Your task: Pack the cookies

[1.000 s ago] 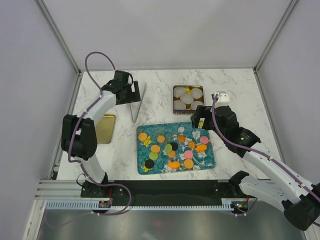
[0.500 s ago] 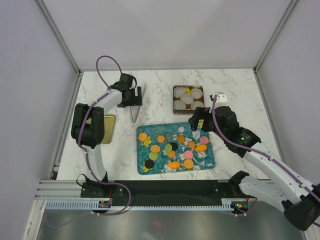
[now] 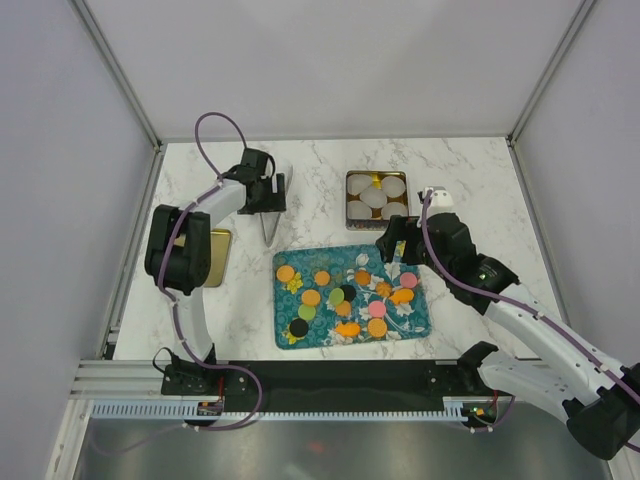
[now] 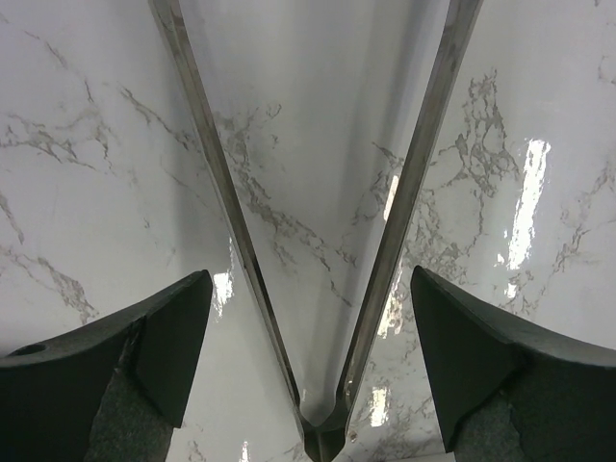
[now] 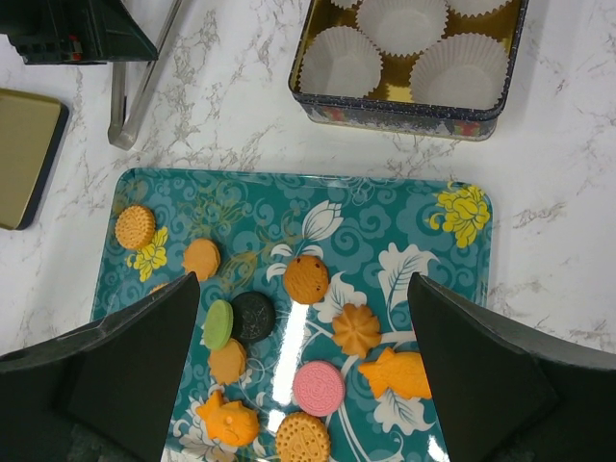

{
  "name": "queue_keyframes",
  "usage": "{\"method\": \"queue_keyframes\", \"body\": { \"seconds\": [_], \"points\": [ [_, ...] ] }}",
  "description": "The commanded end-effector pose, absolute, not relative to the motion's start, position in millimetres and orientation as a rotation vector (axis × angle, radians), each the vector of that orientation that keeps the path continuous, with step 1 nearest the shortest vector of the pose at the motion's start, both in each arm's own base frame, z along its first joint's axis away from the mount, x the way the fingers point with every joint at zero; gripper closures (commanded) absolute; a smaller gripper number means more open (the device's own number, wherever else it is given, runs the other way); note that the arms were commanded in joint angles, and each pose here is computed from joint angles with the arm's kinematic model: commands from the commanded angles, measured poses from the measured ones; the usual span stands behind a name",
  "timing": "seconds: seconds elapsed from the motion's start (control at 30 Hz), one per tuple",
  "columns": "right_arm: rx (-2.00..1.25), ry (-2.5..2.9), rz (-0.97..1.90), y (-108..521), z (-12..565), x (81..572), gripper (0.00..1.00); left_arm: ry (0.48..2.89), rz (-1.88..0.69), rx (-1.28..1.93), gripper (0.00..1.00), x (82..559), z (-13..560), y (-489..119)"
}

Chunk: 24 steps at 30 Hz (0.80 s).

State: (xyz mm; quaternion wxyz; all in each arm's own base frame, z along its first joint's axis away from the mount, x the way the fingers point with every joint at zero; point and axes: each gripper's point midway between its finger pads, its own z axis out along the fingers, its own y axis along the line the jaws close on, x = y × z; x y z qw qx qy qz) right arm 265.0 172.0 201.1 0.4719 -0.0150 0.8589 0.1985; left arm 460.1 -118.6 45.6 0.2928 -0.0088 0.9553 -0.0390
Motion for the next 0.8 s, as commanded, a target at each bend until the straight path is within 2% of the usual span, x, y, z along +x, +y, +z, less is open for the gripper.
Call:
{"method": "queue_keyframes", "body": {
  "seconds": [0.0,0.33,0.77],
  "points": [
    [-0.049,2.079,0.521,178.0,207.8,266.2,0.02,2.527,-0.073,0.018,0.09,466.7,40.1,-121.9],
    [-0.067,2.071,0.544,180.9,204.3,264.2,0.02,2.552,0.009,-0.02,0.16,461.4,23.1,-121.5],
    [-0.102,2.037,0.578,183.9,211.8,260.8,0.02,2.568,0.037,-0.035,0.2,467.5,19.1,-119.0]
  ]
}}
